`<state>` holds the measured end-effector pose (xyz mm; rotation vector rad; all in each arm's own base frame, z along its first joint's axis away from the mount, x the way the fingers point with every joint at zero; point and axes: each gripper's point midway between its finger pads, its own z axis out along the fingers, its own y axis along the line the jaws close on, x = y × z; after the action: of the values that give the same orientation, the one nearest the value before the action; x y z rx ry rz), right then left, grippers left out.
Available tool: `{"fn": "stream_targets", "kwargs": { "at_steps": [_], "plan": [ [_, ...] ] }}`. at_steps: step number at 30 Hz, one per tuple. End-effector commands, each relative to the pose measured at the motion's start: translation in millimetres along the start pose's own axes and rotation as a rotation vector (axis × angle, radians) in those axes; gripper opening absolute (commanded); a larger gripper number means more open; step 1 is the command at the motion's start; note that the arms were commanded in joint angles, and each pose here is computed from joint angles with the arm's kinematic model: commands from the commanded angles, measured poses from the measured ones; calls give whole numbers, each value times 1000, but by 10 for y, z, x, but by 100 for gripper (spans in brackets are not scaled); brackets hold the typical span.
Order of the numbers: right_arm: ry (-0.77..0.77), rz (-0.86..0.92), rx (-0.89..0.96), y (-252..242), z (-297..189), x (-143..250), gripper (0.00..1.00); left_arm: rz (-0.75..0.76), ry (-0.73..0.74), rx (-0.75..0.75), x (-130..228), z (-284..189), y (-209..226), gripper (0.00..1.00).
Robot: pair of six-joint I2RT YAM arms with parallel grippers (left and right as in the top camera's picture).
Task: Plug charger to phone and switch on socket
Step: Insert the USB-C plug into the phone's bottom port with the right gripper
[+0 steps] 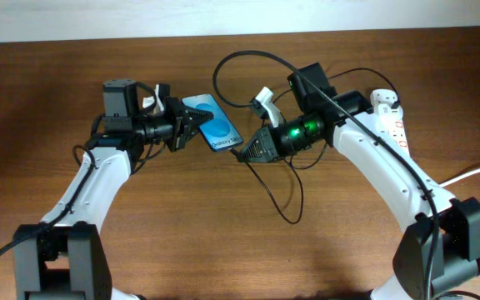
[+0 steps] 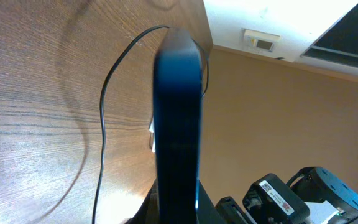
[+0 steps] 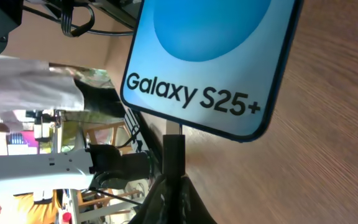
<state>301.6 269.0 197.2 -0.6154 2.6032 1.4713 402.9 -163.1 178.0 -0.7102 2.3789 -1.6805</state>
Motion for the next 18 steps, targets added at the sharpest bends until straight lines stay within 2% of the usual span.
{"fn": "stream_targets", "kwargs": {
  "at_steps": [1, 5, 12, 16, 18],
  "plan": [
    [-13, 20, 34, -48, 38, -62, 4, 65, 44, 33, 79, -12, -120, 0],
    [-20, -16, 27, 0, 85, -96, 4, 76, 69, 27, 178, 75, -134, 0],
    [-22, -62, 125, -76, 196, -113, 4, 76, 111, 45, 263, 87, -170, 0],
    [-29, -67, 125, -78, 187, -133, 4, 285, 144, 80, 333, 77, -198, 0],
    [-42, -82, 123, -69, 186, -171, 4, 324, 160, 95, 367, 70, -212, 0]
  ]
}}
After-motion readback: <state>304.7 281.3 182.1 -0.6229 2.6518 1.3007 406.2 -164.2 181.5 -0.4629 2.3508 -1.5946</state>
